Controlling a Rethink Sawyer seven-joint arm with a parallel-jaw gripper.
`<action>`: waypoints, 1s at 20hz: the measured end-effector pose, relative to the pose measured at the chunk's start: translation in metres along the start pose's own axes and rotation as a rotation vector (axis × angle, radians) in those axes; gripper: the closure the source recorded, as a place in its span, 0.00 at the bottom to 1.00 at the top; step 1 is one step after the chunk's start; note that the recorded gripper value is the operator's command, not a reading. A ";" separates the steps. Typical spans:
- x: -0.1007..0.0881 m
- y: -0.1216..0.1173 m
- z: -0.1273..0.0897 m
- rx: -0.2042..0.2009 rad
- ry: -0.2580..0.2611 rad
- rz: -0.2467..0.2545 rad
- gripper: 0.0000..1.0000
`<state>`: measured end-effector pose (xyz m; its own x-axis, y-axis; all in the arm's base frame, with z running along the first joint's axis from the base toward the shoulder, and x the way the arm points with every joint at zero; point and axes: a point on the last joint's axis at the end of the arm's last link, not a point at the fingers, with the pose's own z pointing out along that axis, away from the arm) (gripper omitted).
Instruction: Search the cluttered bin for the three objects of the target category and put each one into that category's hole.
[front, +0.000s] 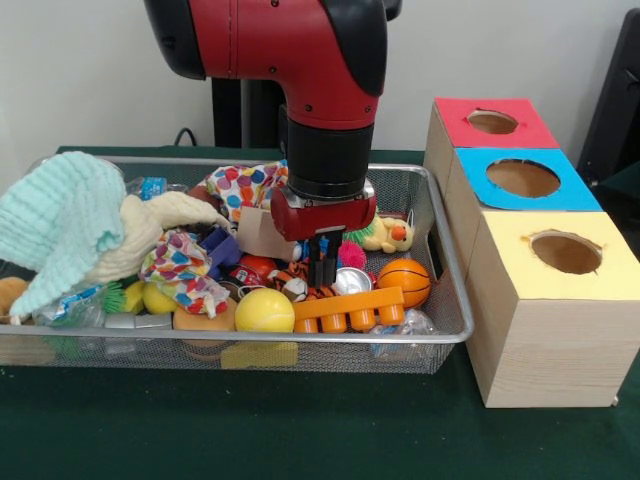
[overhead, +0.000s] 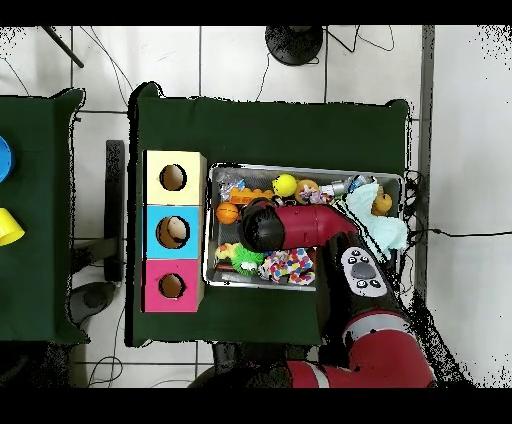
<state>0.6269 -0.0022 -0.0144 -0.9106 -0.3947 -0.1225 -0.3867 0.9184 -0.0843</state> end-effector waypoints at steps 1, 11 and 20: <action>0.000 0.000 0.000 0.000 0.000 0.000 1.00; -0.001 -0.002 -0.003 0.005 -0.003 0.001 1.00; -0.021 -0.018 -0.035 0.036 -0.036 0.022 1.00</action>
<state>0.6475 -0.0095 0.0245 -0.9126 -0.3760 -0.1606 -0.3608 0.9253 -0.1164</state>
